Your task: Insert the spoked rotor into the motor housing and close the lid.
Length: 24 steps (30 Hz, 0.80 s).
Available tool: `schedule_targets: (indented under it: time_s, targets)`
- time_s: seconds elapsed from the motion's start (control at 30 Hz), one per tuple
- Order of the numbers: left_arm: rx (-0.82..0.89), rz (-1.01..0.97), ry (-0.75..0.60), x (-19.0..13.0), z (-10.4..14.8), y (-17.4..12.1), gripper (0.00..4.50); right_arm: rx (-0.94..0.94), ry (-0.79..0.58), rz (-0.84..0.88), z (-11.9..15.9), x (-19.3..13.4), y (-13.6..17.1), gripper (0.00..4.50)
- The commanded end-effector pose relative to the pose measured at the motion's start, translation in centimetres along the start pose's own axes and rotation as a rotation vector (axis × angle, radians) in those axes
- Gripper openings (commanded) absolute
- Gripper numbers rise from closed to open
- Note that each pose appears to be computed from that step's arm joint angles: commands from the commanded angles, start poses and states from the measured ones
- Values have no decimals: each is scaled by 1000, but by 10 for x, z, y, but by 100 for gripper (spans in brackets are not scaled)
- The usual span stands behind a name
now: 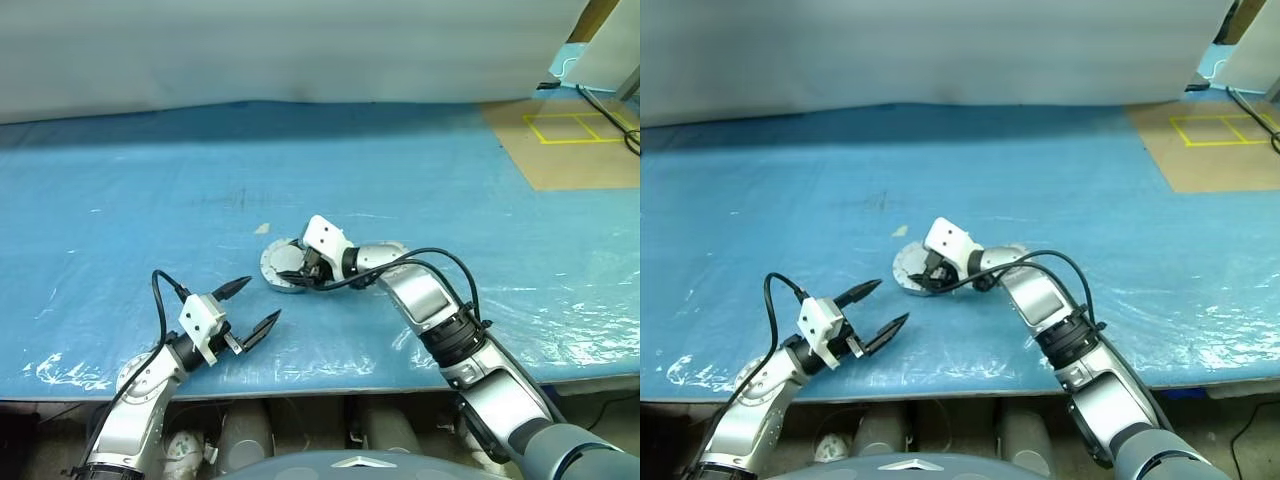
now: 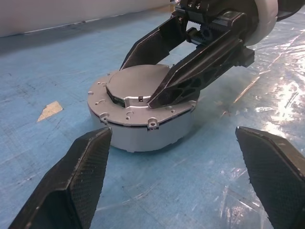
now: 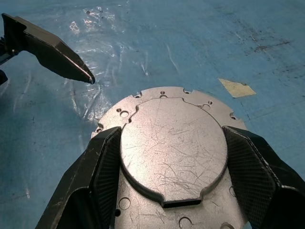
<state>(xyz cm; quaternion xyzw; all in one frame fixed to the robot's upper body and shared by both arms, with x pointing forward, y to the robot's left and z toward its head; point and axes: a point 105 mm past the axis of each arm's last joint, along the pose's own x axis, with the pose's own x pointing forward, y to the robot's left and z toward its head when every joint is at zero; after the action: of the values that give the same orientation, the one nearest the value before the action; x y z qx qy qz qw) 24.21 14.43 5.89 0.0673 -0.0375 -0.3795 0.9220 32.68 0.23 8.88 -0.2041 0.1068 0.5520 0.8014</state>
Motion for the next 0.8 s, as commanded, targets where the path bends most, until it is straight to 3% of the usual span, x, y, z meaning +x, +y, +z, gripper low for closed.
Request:
schedule_targets:
  time_s: [0.03, 0.37, 0.5, 0.6, 0.7, 0.8]
  targets:
    - [30, -8, -25, 0, 9, 1, 439, 49, 78, 29, -22, -3, -1, 295]
    - [27, 33, -28, -3, 10, 9, 439, 38, 98, 59, -31, 2, 5, 295]
    - [-96, 203, -78, -16, 16, 56, 439, 40, 94, 55, -30, 4, 6, 295]
    - [-234, 327, -113, 6, 61, 77, 439, 36, 97, 52, -30, 4, 5, 295]
    - [-400, 299, -78, 15, 73, 87, 439, 34, 100, 47, -31, 4, 4, 295]
    - [-454, 253, -5, 22, 71, 88, 348, 30, 104, 42, -32, 5, 3, 295]
